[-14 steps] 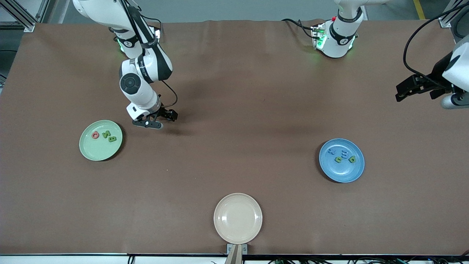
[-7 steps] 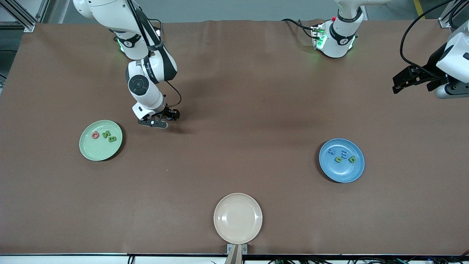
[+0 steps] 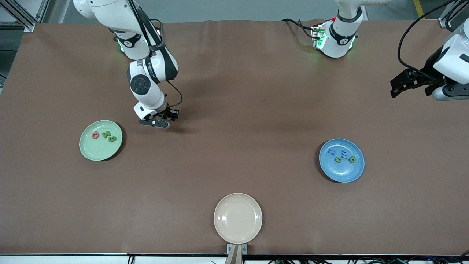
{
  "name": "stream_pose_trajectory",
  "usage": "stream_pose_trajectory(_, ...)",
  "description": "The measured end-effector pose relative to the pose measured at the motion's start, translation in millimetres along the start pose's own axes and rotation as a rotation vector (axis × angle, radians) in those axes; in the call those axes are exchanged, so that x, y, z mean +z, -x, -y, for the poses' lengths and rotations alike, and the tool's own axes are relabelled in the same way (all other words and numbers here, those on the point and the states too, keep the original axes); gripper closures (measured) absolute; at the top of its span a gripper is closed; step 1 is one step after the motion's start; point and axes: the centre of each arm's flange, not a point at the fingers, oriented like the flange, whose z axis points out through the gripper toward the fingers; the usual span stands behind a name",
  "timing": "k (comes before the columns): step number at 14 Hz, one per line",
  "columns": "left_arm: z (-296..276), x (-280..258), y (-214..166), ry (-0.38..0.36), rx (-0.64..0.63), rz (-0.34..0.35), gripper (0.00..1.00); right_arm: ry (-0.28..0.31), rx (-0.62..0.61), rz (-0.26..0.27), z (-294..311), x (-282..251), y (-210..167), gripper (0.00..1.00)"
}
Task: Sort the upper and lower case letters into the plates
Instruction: 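Grasp the blue C with the right gripper and lift it, then carry the blue C over the green plate and release it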
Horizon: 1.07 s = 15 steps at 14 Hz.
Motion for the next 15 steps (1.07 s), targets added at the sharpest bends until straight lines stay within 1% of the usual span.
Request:
stream_pose_trajectory(1, -1.3, 2.5, -1.2, 0.0, 0.002, 0.002, 0.0, -0.001, -0.001, -0.001, 0.7, -0.4, 0.0, 0.57)
stream_pose_trajectory(2, -1.8, 5.3, -2.4, 0.0, 0.003, 0.006, 0.0, -0.001, -0.001, -0.001, 0.9, -0.4, 0.1, 0.57)
stream_pose_trajectory(3, -1.9, 7.7, -3.5, 0.0, 0.003, 0.01, 0.0, -0.002, -0.001, -0.002, 1.3, -1.1, 0.1, 0.62)
stream_pose_trajectory(4, -2.0, 9.7, -4.5, 0.0, 0.003, 0.013, 0.0, -0.002, -0.001, -0.002, 1.2, -1.3, 0.0, 0.62)
stream_pose_trajectory(5, -2.1, 12.0, -5.5, 0.001, 0.003, 0.017, 0.0, -0.003, 0.0, 0.0, 0.9, -2.3, 0.1, 0.65)
stream_pose_trajectory(10, -4.3, 10.0, -4.6, 0.001, 0.007, 0.013, 0.0, -0.003, -0.001, 0.0, 0.9, -2.1, 0.1, 0.65)
stream_pose_trajectory(12, -4.3, 8.4, -3.8, 0.001, 0.007, 0.01, 0.0, 0.002, -0.002, 0.015, 0.0, -3.8, -1.3, 0.65)
stream_pose_trajectory(14, -5.6, 9.6, -4.3, 0.002, 0.01, 0.011, 0.0, -0.001, -0.023, 0.039, -8.7, -19.7, -16.1, 0.65)
stream_pose_trajectory(15, -6.9, 10.6, -4.8, 0.002, 0.012, 0.011, 0.0, -0.01, -0.046, 0.055, -22.1, -36.9, -33.2, 0.65)
